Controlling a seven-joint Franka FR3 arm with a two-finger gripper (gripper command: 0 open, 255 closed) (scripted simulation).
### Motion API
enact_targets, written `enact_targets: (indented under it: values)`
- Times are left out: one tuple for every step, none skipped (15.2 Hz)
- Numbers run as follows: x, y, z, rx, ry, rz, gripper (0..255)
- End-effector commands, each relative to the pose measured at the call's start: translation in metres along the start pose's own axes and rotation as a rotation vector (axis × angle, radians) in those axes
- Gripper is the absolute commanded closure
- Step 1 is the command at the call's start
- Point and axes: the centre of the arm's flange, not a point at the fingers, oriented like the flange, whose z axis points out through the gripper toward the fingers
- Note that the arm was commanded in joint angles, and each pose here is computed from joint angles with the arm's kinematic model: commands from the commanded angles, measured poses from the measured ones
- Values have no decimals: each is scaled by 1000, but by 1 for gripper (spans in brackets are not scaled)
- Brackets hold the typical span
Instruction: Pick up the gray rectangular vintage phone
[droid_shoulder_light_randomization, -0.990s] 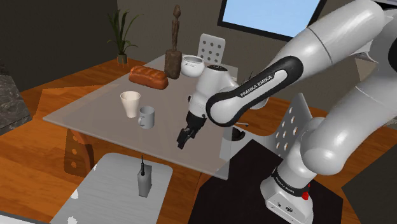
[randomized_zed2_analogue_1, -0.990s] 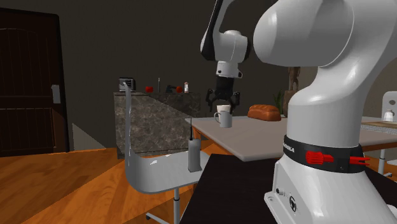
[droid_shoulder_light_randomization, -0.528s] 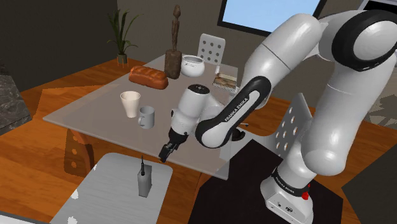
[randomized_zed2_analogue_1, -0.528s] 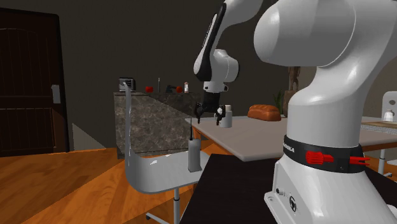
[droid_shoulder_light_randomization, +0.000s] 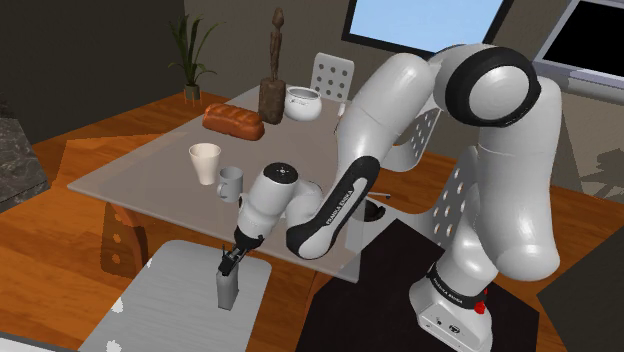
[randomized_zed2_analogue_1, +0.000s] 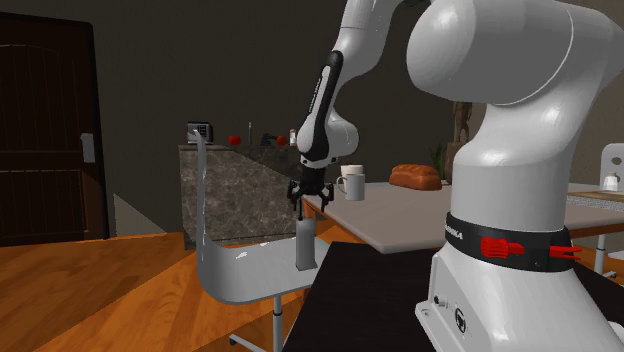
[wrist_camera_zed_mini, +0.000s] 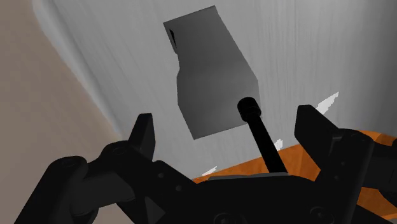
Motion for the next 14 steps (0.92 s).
enact_targets:
  values:
    - [2,-4,12,-1,6,-7,0]
    - [0,-4,17,-1,6,-7,0]
    - [-1,-3,23,-1,6,-7,0]
    - [-3,-3,28,-1,6,-7,0]
    - [-4,-2,33,-1,6,-7,0]
    - [-5,-2,38,-1,6,-7,0]
    - [-8,-1,46,-1,6,-7,0]
    - [-8,-1,46,-1,6,-7,0]
    - [-8,-1,46,-1,6,-7,0]
    - [-5,-1,45,-1,6,-7,255]
    - [-5,-1,45,-1,7,-7,255]
    - [-5,-2,46,-1,7,-7,255]
    - [-5,-3,47,-2,7,-7,255]
    - [-6,-3,46,-2,7,-7,255]
